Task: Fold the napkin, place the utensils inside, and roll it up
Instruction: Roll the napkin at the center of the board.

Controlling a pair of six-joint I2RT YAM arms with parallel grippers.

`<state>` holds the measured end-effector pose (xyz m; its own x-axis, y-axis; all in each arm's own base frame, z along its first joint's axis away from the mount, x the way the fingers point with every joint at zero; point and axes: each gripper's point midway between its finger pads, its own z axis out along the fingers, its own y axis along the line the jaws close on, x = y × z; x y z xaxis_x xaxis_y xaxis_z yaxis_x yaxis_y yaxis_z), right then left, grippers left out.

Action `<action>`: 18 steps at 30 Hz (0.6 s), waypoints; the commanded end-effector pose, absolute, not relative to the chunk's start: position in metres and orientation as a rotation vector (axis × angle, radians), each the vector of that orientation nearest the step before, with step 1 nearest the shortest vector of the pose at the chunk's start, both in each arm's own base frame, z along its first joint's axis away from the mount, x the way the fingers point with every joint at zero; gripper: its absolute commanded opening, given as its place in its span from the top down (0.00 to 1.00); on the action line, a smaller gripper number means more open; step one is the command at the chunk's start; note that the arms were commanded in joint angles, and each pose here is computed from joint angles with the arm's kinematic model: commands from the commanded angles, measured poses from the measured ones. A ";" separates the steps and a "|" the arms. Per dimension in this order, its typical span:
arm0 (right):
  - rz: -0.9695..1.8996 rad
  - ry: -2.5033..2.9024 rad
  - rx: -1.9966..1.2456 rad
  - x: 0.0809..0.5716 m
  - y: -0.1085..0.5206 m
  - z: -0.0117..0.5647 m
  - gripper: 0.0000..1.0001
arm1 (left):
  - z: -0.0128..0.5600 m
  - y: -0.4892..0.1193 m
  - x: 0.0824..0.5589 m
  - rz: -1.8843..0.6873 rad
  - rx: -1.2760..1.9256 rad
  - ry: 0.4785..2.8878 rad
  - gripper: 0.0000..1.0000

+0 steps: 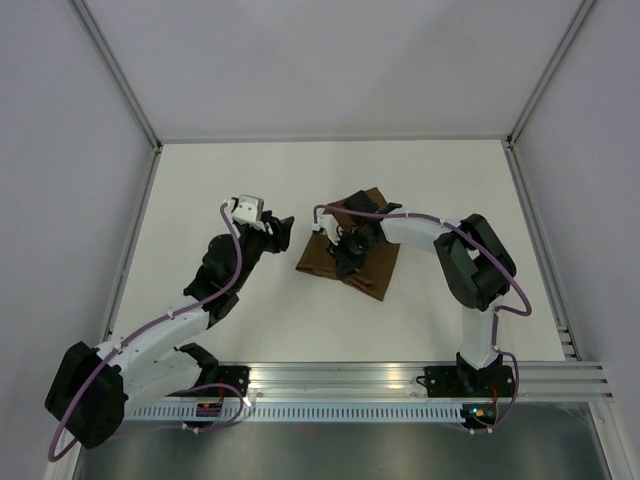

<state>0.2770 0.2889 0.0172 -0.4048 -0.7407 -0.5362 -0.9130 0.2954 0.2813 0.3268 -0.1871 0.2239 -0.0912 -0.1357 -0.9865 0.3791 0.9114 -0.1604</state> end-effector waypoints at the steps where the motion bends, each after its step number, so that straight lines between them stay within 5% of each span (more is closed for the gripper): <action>1: 0.941 2.405 -1.591 0.241 0.268 -0.002 0.94 | 0.278 -0.171 0.317 -0.362 0.219 1.348 0.36; 7: 0.962 2.439 -1.588 0.243 0.264 -0.006 0.94 | 0.312 -0.177 0.292 -0.377 0.356 1.136 0.33; 18: 1.007 2.526 -1.579 0.241 0.251 -0.018 0.95 | 0.267 -0.249 0.261 -0.355 0.908 1.065 0.29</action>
